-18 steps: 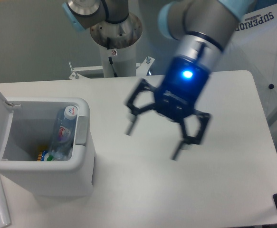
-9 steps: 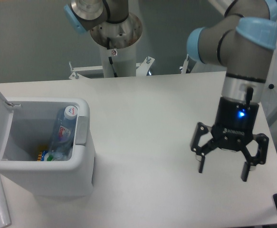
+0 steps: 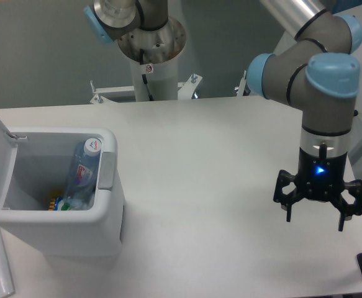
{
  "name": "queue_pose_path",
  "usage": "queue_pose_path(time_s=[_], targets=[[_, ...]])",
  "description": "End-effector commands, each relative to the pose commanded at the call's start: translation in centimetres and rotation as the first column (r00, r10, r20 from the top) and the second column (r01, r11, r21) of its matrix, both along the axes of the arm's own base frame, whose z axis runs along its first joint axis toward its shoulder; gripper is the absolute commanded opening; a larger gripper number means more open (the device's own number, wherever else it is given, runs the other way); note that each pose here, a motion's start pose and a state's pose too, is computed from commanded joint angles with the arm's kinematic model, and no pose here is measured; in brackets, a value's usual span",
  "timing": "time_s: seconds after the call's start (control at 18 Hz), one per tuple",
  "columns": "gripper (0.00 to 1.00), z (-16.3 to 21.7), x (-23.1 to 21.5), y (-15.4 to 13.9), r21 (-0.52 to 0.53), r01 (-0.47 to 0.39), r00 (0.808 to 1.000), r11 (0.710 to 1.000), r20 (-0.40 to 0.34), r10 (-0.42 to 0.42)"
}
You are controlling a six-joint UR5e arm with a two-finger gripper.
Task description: Place the trash in the trash can
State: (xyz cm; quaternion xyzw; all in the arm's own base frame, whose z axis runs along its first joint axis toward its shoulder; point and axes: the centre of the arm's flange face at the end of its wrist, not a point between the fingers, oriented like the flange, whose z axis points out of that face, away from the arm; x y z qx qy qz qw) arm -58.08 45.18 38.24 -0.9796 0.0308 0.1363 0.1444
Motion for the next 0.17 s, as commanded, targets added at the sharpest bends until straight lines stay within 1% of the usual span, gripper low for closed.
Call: queue_pose_path(time_s=[0.17], targets=[[1.00, -2.4, 0.3, -1.3, -0.155, 0.044, 0.998, 0.987, 0.041, -0.038]])
